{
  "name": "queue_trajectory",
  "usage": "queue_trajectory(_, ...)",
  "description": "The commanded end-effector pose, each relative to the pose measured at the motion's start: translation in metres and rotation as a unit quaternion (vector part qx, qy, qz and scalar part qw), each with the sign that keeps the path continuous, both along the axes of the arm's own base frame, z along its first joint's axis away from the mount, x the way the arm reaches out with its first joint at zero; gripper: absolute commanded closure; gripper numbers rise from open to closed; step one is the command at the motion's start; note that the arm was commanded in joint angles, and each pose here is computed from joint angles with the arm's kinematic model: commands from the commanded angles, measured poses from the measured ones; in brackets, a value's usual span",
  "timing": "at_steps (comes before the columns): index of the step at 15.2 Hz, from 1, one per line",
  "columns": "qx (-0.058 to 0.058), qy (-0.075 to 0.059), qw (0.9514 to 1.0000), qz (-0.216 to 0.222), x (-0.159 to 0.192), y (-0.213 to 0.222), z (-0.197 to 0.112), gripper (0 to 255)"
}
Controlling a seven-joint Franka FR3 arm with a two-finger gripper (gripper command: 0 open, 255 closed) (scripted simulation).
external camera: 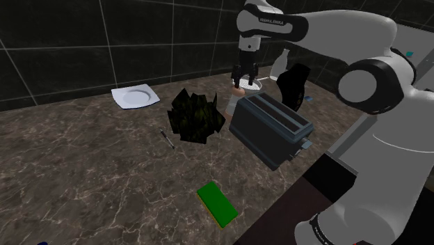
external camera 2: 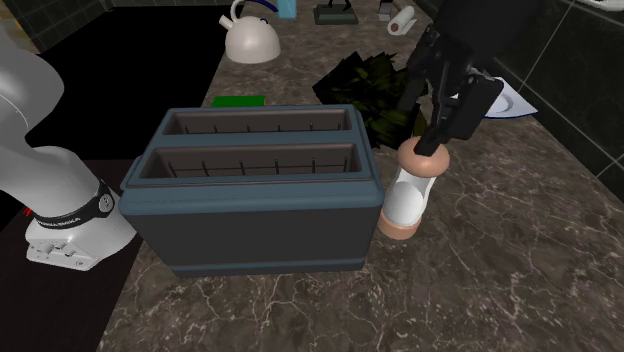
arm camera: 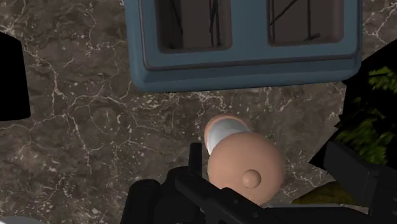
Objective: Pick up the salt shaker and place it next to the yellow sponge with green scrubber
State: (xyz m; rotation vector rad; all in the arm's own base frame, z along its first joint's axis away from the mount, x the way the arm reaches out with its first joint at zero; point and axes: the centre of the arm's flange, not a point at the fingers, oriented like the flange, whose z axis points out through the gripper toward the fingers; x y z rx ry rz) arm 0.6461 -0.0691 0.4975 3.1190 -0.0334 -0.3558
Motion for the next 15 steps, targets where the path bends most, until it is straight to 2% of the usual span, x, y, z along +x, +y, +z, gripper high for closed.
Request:
queue_trajectory(1, 0.002, 0.002, 1.0, 0.003, 0.027, -0.003, -0.003, 0)
queue_trajectory(3, 0.004, 0.004, 1.0, 0.006, 0.054, -0.005, -0.007, 0)
queue_trajectory(11, 0.005, 0.004, 1.0, 0.006, 0.046, -0.005, -0.046, 0)
queue_trajectory(15, 0.005, 0.004, 1.0, 0.006, 0.046, -0.005, -0.046, 0)
